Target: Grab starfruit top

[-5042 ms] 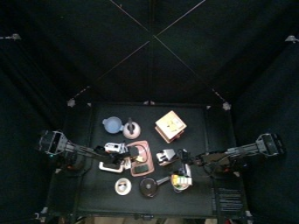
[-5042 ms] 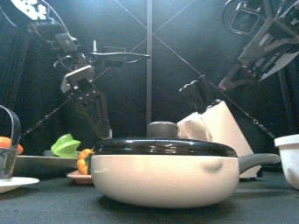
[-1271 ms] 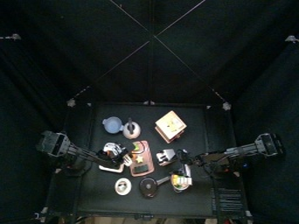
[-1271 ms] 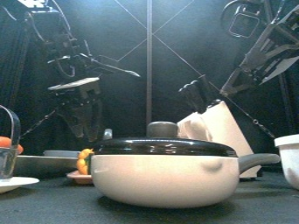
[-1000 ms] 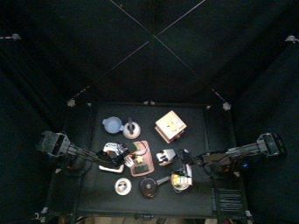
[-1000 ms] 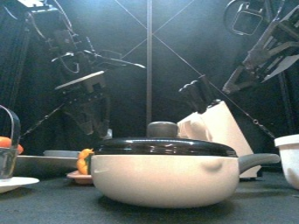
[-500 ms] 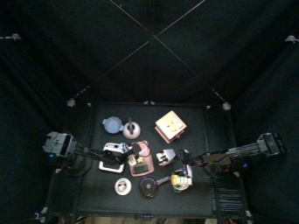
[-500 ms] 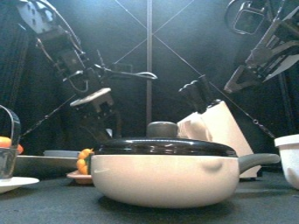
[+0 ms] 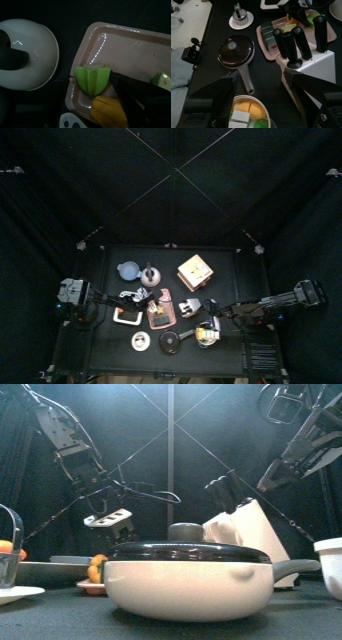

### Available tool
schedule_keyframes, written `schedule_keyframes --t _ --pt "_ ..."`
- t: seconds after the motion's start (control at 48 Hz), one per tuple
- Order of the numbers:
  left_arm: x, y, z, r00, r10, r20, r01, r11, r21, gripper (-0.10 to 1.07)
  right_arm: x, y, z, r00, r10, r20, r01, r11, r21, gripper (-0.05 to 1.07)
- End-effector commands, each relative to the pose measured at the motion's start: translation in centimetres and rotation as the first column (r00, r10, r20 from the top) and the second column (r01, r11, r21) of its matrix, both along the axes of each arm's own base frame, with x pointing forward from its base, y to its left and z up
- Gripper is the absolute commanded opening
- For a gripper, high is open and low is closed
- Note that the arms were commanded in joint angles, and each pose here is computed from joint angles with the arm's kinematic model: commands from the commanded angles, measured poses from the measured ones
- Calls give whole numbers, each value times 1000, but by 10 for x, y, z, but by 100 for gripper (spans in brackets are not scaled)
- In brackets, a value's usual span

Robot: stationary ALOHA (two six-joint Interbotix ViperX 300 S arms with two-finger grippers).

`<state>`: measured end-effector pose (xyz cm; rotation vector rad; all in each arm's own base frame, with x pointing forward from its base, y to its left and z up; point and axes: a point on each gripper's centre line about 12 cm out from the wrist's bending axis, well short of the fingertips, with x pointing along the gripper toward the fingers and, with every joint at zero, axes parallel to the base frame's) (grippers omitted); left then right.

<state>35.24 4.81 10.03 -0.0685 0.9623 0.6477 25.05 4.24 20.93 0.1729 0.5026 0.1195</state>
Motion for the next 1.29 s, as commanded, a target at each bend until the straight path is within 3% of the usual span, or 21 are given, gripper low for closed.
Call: schedule_keyframes --t 0.0,0.208,0.479,0.604,0.896,1.271 --pt "7 2 8 999 -8 32 8 1000 2 96 1 0 6 1000 0 21 -1 1000 7 100" --pt "8 0 7 999 -23 35 23 1000 -2 92 1 0 6 1000 0 20 0 1000 7 100" --pt "9 0 9 999 -26 40 26 1000 -2 69 1 0 5 1000 -1 18 1 1000 7 100" --pt "8 0 18 998 -25 63 25 1000 -1 63 1 0 5 1000 -2 17 2 1000 6 100" --pt "5 -14 50 988 -59 143 59 998 7 62 1 0 5 1000 -2 17 2 1000 6 100" --pt "2 -20 52 989 -61 134 58 998 27 62 1 0 5 1000 0 17 0 1000 6 100"
